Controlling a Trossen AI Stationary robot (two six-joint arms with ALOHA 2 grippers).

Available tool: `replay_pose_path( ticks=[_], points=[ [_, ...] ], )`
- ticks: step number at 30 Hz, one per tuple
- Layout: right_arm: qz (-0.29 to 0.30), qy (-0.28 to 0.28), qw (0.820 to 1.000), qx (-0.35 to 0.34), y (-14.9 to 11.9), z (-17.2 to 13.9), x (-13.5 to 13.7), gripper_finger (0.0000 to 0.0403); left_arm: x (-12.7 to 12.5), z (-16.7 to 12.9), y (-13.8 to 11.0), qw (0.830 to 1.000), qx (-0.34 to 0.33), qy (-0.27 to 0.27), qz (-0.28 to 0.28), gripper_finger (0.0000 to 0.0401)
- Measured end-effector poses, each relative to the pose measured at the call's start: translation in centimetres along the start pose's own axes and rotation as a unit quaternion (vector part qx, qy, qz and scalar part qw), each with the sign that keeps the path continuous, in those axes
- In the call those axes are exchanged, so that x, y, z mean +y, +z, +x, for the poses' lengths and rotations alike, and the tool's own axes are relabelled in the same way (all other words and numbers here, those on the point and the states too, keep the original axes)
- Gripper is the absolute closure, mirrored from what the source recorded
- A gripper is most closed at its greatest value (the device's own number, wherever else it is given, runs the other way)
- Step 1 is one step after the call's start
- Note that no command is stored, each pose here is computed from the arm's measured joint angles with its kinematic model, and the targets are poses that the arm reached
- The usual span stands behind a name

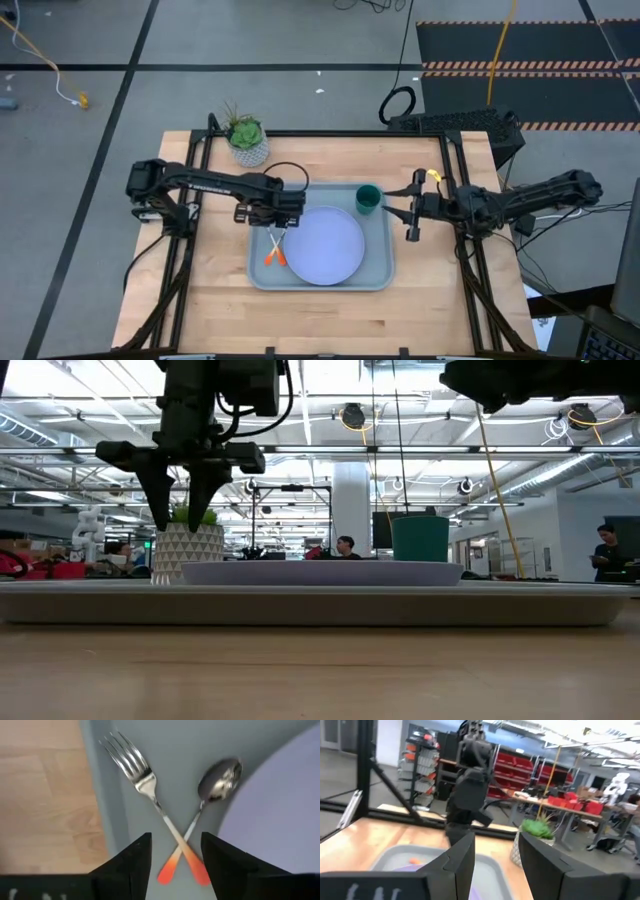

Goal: Pick and place plate/cup/fork/spoon on tray
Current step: Put the orange fork to the left of the orange spoon on the blue tray

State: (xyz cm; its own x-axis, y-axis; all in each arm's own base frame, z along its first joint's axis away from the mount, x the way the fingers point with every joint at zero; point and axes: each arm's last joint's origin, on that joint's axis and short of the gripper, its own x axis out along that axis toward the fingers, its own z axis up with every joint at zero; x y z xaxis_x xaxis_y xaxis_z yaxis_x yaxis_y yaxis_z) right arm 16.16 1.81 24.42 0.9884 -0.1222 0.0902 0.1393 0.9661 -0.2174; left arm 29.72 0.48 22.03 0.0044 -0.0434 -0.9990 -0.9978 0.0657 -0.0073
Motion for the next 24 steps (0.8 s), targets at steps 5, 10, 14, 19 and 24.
replay_pose_path(
  ticks=[5,10,14,19,24],
  points=[
    [0.021,0.024,0.999,0.015,0.0,-0.8,0.4,0.0259,0.2,0.2,0.5,0.999,-0.015,0.006,-0.048,0.0241],
    [0.043,0.053,0.997,0.029,0.0,-1.5,1.0,0.0259,0.3,1.3,0.7,0.996,-0.015,-0.008,-0.090,0.0267],
    [0.050,0.078,0.995,0.046,-0.2,-2.1,1.6,0.0259,0.5,2.4,0.5,0.993,0.008,-0.010,-0.118,0.0286],
    [0.061,0.100,0.991,0.056,-0.3,-2.5,2.2,0.0259,0.8,3.2,0.4,0.983,0.009,-0.006,-0.184,0.0300],
    [0.065,0.116,0.989,0.060,-0.3,-2.7,2.6,0.0259,0.8,3.4,0.4,0.978,0.012,-0.006,-0.206,0.0304]
  ],
)
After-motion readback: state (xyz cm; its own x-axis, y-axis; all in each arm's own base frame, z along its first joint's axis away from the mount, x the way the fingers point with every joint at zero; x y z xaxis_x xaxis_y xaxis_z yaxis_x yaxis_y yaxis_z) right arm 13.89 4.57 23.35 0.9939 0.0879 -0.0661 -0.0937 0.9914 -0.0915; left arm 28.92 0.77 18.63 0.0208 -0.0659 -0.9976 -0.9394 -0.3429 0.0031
